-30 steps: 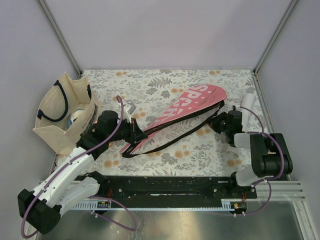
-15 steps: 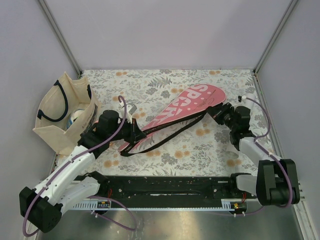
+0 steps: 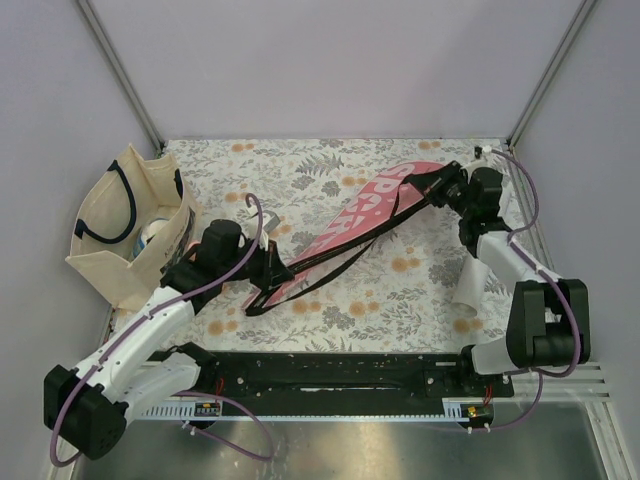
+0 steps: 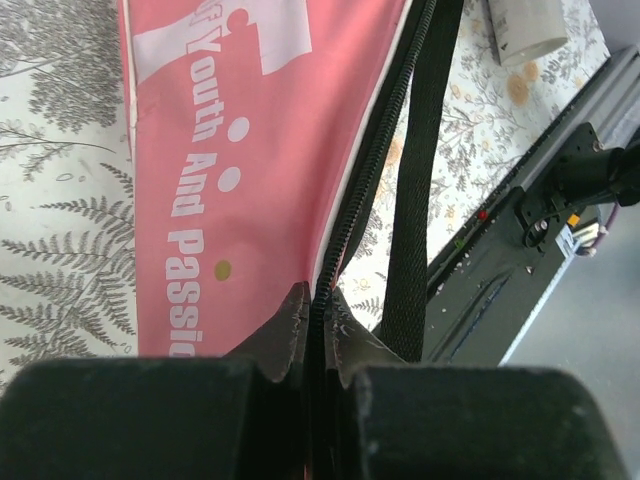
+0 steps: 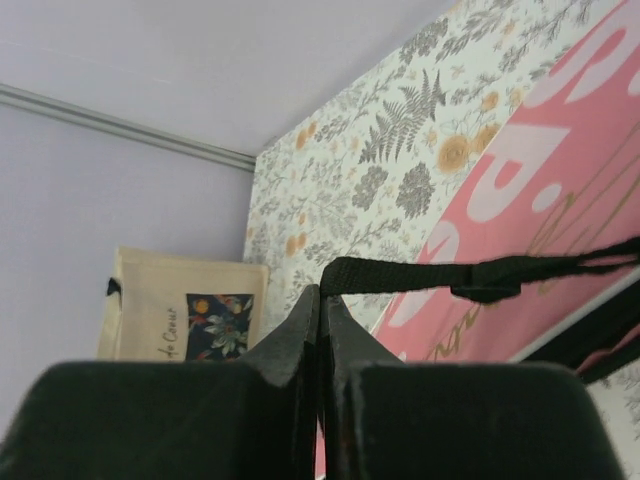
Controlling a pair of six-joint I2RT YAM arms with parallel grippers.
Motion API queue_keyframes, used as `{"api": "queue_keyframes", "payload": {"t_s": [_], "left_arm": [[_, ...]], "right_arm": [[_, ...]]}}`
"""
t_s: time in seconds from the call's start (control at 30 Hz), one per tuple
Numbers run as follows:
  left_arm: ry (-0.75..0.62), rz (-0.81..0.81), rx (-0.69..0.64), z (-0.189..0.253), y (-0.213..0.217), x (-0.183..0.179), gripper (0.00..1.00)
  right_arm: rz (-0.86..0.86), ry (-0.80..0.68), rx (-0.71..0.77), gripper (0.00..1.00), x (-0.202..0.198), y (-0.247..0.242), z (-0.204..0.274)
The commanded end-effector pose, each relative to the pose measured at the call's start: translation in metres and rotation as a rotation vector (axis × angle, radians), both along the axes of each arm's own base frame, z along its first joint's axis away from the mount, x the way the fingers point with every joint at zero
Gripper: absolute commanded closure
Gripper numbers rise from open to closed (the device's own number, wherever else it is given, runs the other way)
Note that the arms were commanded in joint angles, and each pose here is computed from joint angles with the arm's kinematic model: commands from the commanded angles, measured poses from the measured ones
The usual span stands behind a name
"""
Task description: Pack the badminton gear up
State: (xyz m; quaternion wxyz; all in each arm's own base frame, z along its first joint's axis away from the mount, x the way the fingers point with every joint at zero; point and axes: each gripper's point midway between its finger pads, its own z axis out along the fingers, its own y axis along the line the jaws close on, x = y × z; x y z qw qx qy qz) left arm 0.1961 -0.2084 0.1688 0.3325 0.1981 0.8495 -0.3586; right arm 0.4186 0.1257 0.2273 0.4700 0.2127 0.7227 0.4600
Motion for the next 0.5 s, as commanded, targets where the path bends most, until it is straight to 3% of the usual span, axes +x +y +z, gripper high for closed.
{"api": "queue_keyframes", "payload": {"t_s": [0.0, 0.23, 0.37, 0.47], "left_arm": [[-0.011, -0.121, -0.097, 0.014, -0.018, -0.010, 1.00], [-0.006, -0.140, -0.208, 0.034, -0.030, -0.013, 1.00], [0.013, -0.132, -0.248, 0.041, -0.033, -0.014, 1.00], [0.038, -0.116, -0.271, 0.044, -0.034, -0.013, 1.00]], "right_arm": [[0.079, -0.025, -0.147, 0.99, 0.018, 0.010, 0.012], [0.088, 0.125, -0.299, 0.89, 0.033, 0.020, -0.031], [0.080, 0.238, -0.360, 0.73, 0.035, 0.015, -0.049], [0.062, 0.245, -0.401, 0.62, 0.040, 0.009, -0.041]]}}
